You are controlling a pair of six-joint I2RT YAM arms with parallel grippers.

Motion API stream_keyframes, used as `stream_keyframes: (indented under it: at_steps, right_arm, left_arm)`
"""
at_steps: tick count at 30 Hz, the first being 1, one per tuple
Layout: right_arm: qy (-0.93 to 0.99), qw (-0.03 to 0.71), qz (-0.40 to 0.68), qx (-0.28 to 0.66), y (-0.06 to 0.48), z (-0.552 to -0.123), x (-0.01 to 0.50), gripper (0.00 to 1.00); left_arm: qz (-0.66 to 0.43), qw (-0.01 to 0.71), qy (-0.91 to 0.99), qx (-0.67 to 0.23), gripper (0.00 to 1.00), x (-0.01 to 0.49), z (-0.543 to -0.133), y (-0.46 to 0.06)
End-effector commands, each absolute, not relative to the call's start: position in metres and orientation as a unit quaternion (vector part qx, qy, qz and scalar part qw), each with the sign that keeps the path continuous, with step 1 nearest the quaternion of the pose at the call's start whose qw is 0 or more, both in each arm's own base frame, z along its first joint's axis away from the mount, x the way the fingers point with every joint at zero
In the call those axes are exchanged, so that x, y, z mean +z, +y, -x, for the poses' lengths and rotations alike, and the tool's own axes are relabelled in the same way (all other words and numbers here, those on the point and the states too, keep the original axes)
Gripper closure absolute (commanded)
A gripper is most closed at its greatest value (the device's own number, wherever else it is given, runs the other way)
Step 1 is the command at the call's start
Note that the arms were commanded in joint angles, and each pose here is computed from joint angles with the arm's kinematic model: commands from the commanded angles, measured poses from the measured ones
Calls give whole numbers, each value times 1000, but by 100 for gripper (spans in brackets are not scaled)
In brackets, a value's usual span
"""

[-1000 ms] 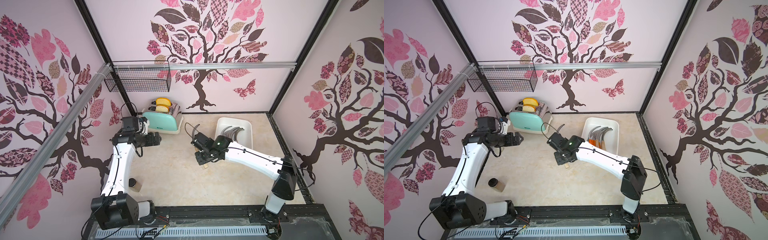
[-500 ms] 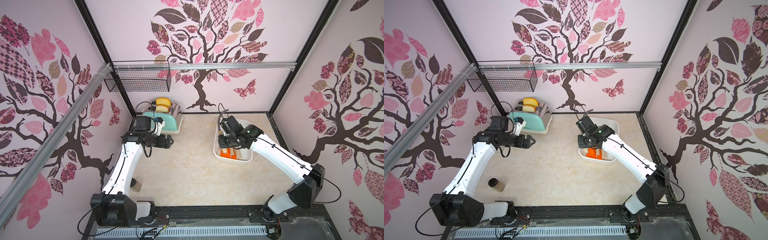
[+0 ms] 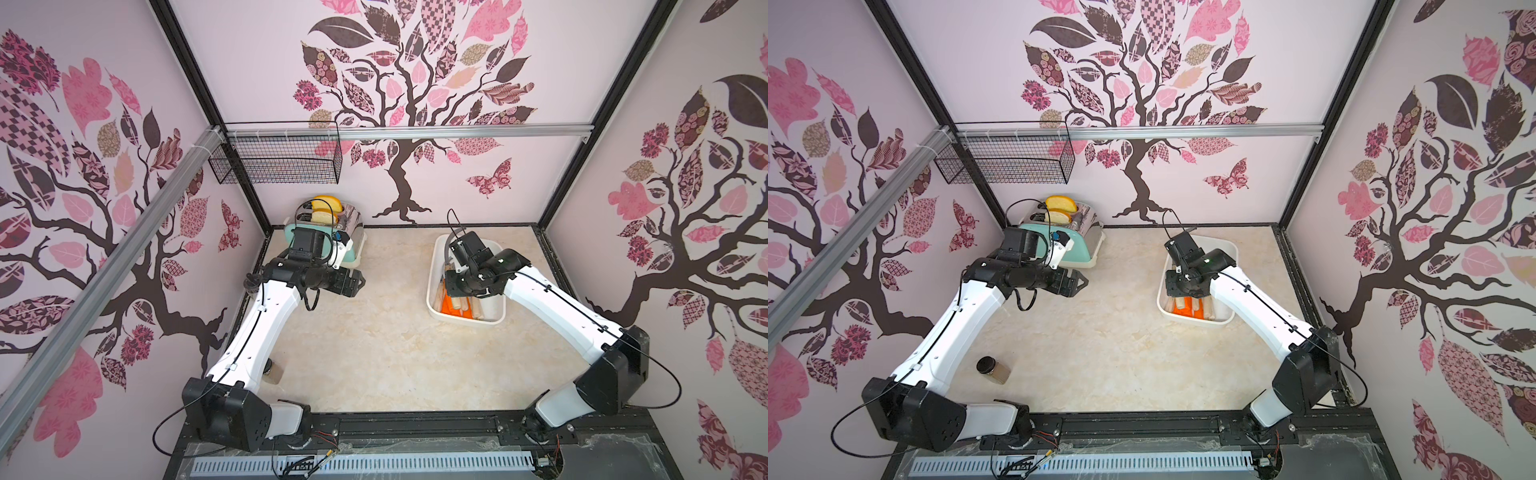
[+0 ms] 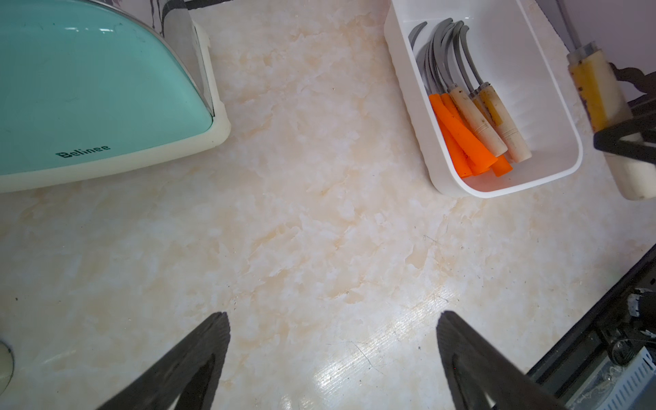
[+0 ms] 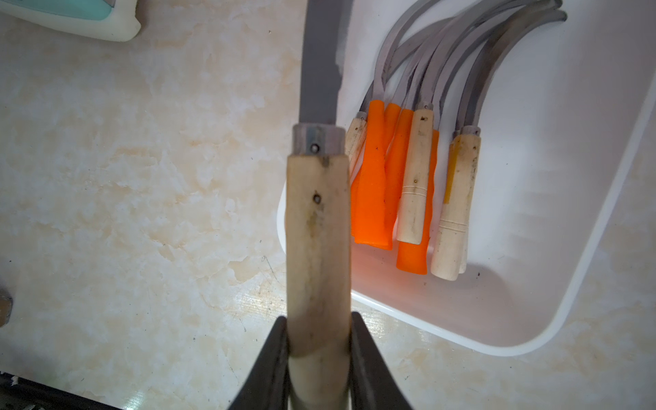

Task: Put small sickles into storage boxes
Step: Place the sickle in the storage box.

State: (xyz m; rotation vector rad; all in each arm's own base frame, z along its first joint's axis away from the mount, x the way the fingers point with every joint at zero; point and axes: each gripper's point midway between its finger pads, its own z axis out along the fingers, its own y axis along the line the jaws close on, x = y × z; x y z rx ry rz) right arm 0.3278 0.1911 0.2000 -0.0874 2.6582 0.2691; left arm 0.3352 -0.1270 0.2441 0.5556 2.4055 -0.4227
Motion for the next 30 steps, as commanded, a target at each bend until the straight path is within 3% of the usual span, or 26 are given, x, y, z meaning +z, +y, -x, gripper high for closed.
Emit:
stream_keyframes:
  at_steps: [1,7,30]
  right_arm:
    - [961,247,19,125,187,-333,212,100]
    - [961,246,11,125,180,-344,210,100]
    - [966,224,4,130,169,-350,187,100]
  left_arm:
    - [-209,326,910,-146,4,247,-347,-127]
    - [-213,309,920,-116,5,227,-350,-121]
    - [-218,329,911,-117,5,226,-334,-118]
